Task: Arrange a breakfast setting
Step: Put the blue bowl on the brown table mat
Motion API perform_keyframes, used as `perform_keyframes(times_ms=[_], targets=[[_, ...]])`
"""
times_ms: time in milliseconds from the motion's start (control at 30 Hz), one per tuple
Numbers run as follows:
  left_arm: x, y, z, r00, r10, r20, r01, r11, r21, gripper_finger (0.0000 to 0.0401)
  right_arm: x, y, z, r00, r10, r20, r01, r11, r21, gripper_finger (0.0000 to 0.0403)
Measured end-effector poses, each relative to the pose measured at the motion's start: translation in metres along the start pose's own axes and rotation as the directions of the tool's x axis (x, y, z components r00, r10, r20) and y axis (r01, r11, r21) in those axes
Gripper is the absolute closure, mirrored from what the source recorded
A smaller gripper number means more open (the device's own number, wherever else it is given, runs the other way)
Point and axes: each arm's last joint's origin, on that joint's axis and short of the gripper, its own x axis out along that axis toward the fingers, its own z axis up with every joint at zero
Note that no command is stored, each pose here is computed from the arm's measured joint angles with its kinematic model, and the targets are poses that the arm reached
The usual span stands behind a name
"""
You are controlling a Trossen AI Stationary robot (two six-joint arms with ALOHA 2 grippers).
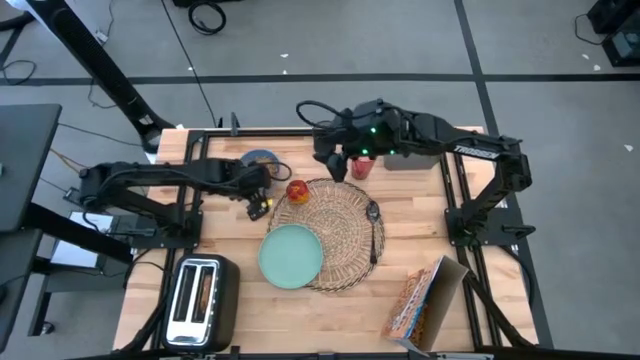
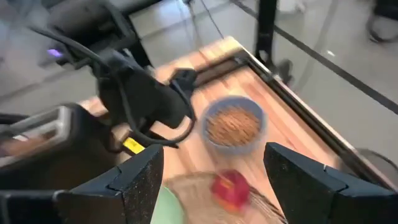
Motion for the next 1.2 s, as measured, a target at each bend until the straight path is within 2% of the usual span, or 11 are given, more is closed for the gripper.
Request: perform_keyframes(times_ms=[233, 400, 733, 933, 1200], targets=[[0.030, 0.007, 0.005, 0.999, 0.001, -0.051, 0.005, 0.992, 0.129, 0.0084, 0.001, -0.009, -0.003, 0.998, -0.035, -0.049, 0.033, 0.999, -0.041, 0.0129], [0.043, 0.016, 0.013, 0.998, -0.020, -0.053, 0.028, 0.985, 0.168, 0.0087, 0.002, -0.009, -0.004, 0.997, -0.037, -0.063, 0.033, 0.997, -0.065, 0.0137], [0.053, 0.035, 0.024, 0.996, -0.086, 0.000, 0.085, 0.975, 0.208, 0.0138, 0.002, -0.008, -0.008, 0.994, 0.000, -0.109, -0.006, 0.998, -0.056, 0.0143], [0.065, 0.040, 0.018, 0.994, -0.108, 0.013, 0.100, 0.954, 0.283, 0.0161, 0.000, -0.002, -0.012, 0.992, 0.013, -0.129, -0.021, 0.998, -0.059, 0.0143], [0.081, 0.039, 0.004, 0.994, -0.100, -0.045, 0.109, 0.928, 0.355, 0.0194, -0.001, 0.007, -0.014, 0.990, 0.037, -0.134, -0.047, 0.996, -0.072, 0.0145]])
